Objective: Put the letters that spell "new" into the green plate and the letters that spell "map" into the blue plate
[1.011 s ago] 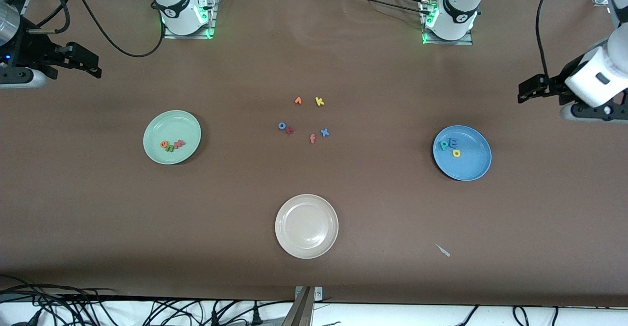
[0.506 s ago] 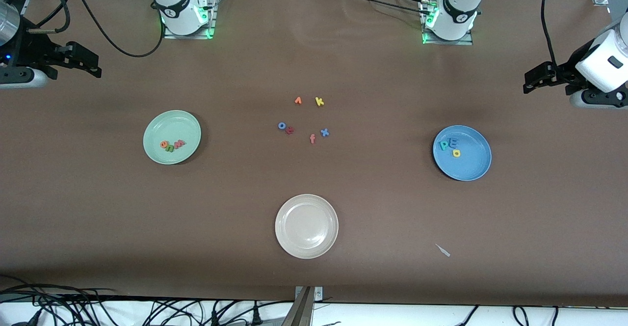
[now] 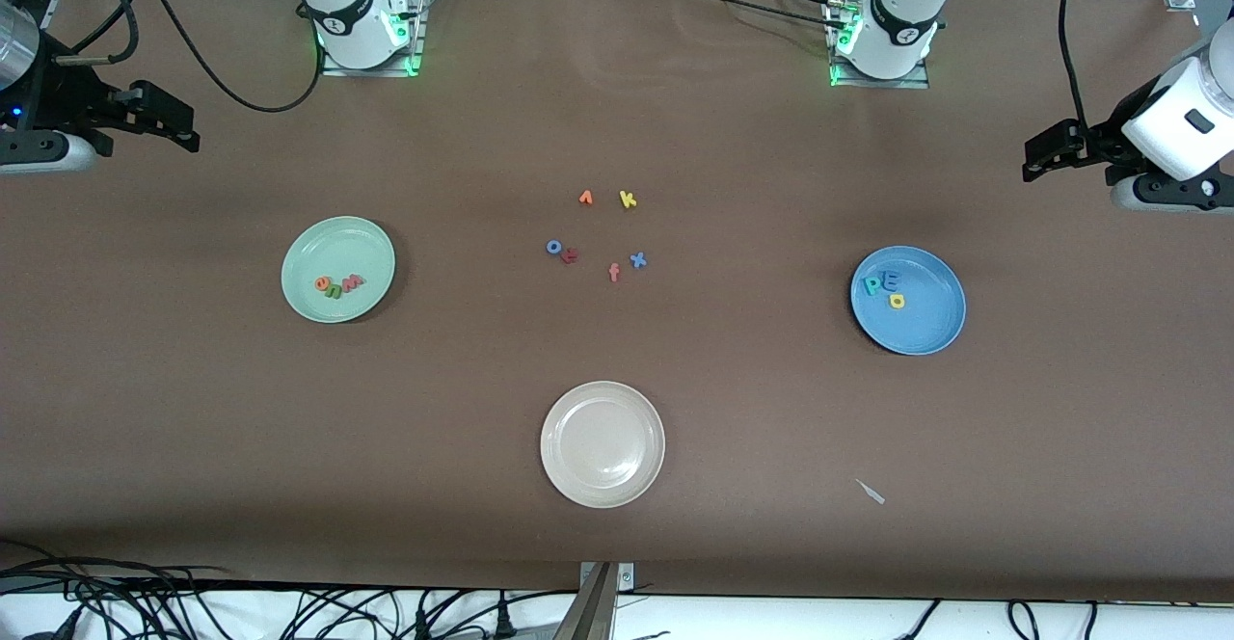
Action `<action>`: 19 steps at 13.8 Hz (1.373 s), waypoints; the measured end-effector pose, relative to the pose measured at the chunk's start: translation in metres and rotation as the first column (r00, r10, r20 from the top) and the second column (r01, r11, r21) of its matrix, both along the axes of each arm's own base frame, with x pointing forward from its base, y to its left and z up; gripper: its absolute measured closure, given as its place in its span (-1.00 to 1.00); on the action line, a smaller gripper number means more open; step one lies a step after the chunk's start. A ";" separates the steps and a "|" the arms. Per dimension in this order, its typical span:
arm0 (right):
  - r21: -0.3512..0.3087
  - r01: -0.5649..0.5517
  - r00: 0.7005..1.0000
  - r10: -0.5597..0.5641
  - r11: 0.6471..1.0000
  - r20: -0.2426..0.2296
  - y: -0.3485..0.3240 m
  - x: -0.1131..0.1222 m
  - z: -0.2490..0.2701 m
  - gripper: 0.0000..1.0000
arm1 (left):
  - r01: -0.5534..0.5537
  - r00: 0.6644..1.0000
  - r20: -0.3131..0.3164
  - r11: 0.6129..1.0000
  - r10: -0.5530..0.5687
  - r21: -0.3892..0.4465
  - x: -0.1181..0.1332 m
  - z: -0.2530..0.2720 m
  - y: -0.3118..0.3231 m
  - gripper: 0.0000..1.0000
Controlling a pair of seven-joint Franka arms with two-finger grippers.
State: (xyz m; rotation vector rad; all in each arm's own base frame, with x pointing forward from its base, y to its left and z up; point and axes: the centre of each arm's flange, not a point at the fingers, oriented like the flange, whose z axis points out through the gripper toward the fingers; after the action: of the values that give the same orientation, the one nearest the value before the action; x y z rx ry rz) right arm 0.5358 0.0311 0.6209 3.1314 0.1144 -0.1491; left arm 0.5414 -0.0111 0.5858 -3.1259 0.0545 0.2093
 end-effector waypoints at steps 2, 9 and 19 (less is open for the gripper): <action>0.000 -0.001 1.000 0.001 1.000 0.000 0.000 0.000 0.000 -1.00 | 0.001 1.000 0.005 1.000 -0.001 0.000 0.000 0.002 -0.001 -1.00; 0.000 -0.001 1.000 0.001 1.000 0.000 0.000 0.000 0.000 -1.00 | 0.001 1.000 0.013 1.000 -0.001 -0.001 0.001 0.006 -0.001 -1.00; 0.000 -0.003 1.000 0.003 1.000 0.000 0.000 0.000 0.000 -1.00 | 0.003 0.999 0.042 1.000 -0.003 -0.002 0.004 0.010 -0.002 -1.00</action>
State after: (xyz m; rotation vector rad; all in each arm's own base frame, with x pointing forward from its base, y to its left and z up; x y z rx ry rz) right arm 0.5358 0.0308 0.6209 3.1314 0.1189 -0.1492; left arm 0.5451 -0.0129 0.5956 -3.1305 0.0590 0.1434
